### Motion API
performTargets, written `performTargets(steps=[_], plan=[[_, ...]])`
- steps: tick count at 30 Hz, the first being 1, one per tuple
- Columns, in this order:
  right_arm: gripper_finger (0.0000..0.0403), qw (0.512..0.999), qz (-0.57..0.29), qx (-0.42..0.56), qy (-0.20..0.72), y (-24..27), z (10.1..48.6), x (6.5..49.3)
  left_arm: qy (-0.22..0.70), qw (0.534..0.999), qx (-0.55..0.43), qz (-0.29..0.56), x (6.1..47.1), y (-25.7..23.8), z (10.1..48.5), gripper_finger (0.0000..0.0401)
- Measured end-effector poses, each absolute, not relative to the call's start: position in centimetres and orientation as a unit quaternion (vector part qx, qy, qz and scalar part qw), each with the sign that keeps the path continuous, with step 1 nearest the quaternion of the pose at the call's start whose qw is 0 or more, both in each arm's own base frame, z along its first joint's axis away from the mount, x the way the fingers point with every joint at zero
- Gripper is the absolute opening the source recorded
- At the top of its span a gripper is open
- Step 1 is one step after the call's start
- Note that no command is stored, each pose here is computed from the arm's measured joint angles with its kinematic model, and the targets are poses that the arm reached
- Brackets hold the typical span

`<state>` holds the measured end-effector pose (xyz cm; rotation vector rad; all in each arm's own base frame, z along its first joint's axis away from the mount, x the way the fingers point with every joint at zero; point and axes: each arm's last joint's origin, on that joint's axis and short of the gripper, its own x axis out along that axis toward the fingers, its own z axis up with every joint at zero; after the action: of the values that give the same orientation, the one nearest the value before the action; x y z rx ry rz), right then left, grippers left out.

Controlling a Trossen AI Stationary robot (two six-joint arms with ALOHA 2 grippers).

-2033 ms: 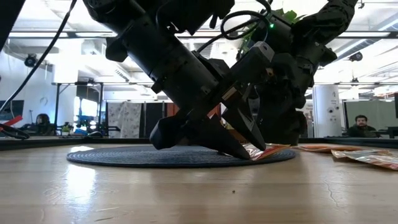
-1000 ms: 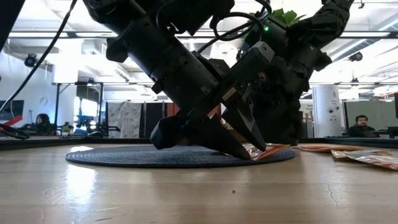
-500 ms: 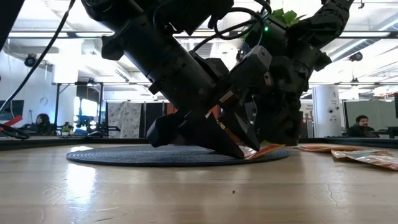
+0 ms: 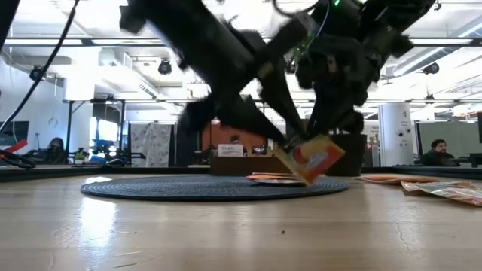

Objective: Pick & Place Tea
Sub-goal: Put the orange tea bag into the middle section of the brown wooden organizer

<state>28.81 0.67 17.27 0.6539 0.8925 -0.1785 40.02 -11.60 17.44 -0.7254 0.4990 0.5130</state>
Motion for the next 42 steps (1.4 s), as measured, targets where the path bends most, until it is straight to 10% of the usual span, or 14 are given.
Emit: performTargets(steps=[17, 42], plan=[[0.0008, 0.936, -0.214, 0.191, 0.202, -7.4, 24.4, 27.0, 0.100, 0.863, -0.319, 0.378, 30.9, -10.2, 28.3, 0.0126], [0.0008, 0.906, -0.244, 0.130, 0.320, -20.3, 20.0, 35.0, 0.041, 0.847, -0.355, 0.393, 23.1, -7.3, 25.3, 0.0126]])
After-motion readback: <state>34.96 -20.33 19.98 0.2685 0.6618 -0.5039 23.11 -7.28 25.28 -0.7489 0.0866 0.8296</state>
